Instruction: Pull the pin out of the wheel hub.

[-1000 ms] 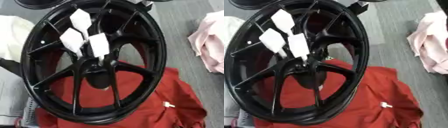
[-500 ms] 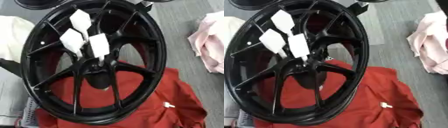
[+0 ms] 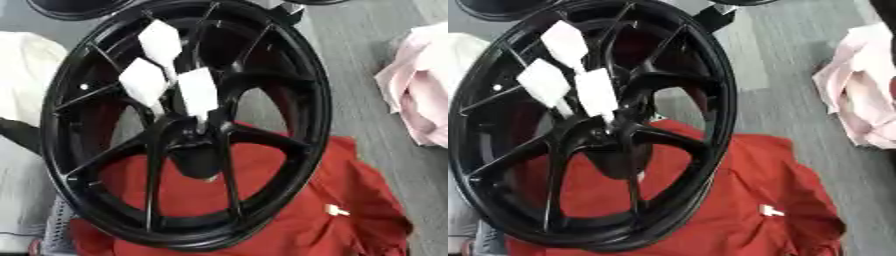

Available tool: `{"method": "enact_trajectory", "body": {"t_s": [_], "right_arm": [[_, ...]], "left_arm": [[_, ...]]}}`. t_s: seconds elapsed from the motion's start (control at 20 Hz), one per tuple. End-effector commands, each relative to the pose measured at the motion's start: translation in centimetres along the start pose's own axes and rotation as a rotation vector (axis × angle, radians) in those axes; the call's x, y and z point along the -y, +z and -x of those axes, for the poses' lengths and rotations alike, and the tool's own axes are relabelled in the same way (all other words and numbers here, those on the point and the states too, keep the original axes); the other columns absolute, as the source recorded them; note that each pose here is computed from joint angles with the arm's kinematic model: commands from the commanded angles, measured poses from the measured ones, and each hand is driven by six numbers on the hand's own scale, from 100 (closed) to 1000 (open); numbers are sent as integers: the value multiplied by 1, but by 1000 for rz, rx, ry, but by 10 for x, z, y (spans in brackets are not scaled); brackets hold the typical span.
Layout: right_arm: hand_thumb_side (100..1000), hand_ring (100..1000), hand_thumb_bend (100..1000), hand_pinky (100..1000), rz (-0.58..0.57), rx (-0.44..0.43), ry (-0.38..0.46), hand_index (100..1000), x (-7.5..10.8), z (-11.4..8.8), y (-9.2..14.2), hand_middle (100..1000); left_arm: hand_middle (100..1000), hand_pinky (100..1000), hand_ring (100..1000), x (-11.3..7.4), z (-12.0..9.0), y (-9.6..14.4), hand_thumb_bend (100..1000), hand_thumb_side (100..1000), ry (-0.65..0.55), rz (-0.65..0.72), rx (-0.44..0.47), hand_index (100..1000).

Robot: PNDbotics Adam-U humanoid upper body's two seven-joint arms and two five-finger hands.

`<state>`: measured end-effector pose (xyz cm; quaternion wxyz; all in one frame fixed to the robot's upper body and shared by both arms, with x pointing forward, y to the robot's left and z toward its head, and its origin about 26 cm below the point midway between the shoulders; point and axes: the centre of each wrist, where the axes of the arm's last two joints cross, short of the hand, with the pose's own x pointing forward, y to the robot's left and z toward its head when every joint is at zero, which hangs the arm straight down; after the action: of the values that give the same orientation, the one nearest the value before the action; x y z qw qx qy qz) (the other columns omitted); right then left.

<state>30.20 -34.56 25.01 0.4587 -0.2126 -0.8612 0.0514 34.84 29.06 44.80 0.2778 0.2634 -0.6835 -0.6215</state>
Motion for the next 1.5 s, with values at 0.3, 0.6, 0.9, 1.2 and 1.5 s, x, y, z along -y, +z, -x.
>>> {"method": "enact_trajectory", "body": {"t_s": [0.3,0.6,0.9,1.2,1.5], "right_arm": [[593,638,100,755,-10,33,14,618,3,-10,-4,558],[595,638,100,755,-15,32,13,618,2,-10,-4,558],[594,639,100,755,-21,33,10,618,1,-11,-4,559],[600,639,100,755,-25,32,6,618,0,-10,-4,559],[605,639,100,755,-28,30,2,618,0,-10,-4,560]], "left_arm": [[762,846,801,6,-32,-16,128,578,-147,177,37,874],[771,851,809,23,-44,-33,201,559,-191,255,92,882],[775,849,809,36,-49,-47,238,552,-216,304,113,883],[775,848,807,44,-50,-62,274,518,-228,334,133,885],[775,848,808,50,-49,-72,303,445,-237,354,146,887]]}}
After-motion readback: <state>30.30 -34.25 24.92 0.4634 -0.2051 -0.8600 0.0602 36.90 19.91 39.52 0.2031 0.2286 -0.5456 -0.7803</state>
